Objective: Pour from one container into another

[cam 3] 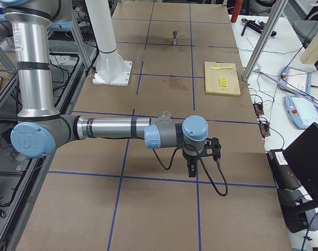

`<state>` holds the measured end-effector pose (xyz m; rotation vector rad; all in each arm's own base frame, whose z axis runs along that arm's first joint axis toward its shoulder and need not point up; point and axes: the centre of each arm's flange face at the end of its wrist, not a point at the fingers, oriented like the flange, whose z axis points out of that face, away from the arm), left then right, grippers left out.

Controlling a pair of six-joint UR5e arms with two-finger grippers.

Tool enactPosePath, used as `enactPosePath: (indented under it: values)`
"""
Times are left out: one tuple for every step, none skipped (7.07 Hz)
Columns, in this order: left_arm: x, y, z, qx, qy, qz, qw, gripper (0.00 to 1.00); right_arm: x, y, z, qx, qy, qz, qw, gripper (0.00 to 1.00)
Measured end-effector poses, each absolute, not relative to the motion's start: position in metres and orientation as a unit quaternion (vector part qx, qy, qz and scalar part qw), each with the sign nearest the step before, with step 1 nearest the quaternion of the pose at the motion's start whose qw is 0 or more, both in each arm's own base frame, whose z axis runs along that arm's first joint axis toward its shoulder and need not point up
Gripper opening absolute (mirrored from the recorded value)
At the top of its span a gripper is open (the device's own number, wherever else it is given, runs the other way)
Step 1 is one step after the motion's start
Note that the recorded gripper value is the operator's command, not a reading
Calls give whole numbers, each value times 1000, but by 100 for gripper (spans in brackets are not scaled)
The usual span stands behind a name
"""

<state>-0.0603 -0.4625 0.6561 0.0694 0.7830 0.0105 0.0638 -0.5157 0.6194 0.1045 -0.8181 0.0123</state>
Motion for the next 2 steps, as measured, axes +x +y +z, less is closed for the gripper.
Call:
enactPosePath:
  values:
    - [-60, -463, 657, 33, 382, 5, 924, 100, 64, -516, 619, 51, -398, 6, 916, 100]
    - [-60, -463, 659, 31, 382, 4, 924, 100, 64, -516, 618, 52, -398, 6, 916, 100]
